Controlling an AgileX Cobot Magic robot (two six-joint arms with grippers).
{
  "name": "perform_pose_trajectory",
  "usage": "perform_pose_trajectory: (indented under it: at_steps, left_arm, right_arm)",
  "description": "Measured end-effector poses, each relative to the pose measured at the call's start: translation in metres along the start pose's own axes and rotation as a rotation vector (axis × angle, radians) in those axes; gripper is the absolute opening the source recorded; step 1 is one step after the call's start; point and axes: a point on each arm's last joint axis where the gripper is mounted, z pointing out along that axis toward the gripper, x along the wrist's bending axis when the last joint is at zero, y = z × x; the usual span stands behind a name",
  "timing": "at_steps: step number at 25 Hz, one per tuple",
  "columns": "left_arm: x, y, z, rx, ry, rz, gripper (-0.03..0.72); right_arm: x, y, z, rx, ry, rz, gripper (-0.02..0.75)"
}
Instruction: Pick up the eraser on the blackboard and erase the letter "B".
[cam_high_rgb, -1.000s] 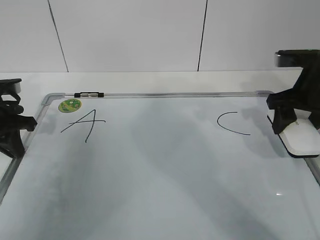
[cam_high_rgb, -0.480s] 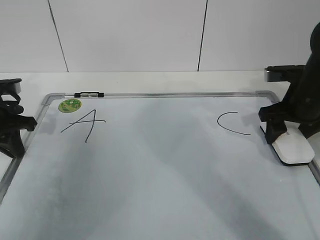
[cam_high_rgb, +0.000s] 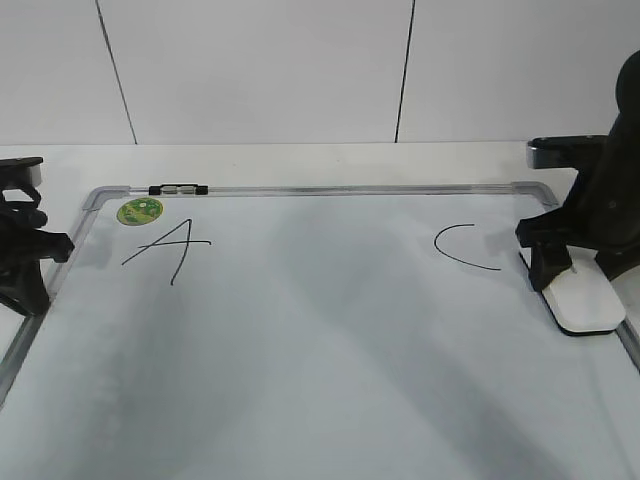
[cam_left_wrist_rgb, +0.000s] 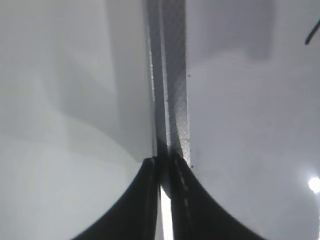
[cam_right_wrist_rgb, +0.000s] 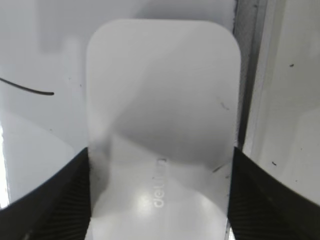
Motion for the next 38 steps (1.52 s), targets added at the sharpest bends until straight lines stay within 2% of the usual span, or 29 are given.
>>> perform_pose_trajectory:
  at_steps: [17,19,22,26,38]
  left_arm:
    - [0.001,0.0,0.0,0.0,0.0,-0.002,0.032]
    - [0.001,0.0,0.0,0.0,0.0,-0.002,0.032]
    - [0.001,0.0,0.0,0.0,0.0,-0.002,0.032]
    - [0.001,0.0,0.0,0.002,0.0,-0.002,0.032]
    - [0.001,0.0,0.0,0.002,0.0,-0.002,0.032]
  right_arm:
    - [0.0,0.0,0.001,0.002,-0.001,-0.001,0.566]
    - [0.0,0.0,0.001,0.002,-0.001,-0.001,0.576]
    - [0.0,-0.001,0.002,0.015,-0.005,-0.004,0.633]
    - [-0.001,-0.002,0.002,0.041,-0.01,-0.006,0.647]
    - [0.0,0.017,-0.042,0.081,0.002,0.01,0.622]
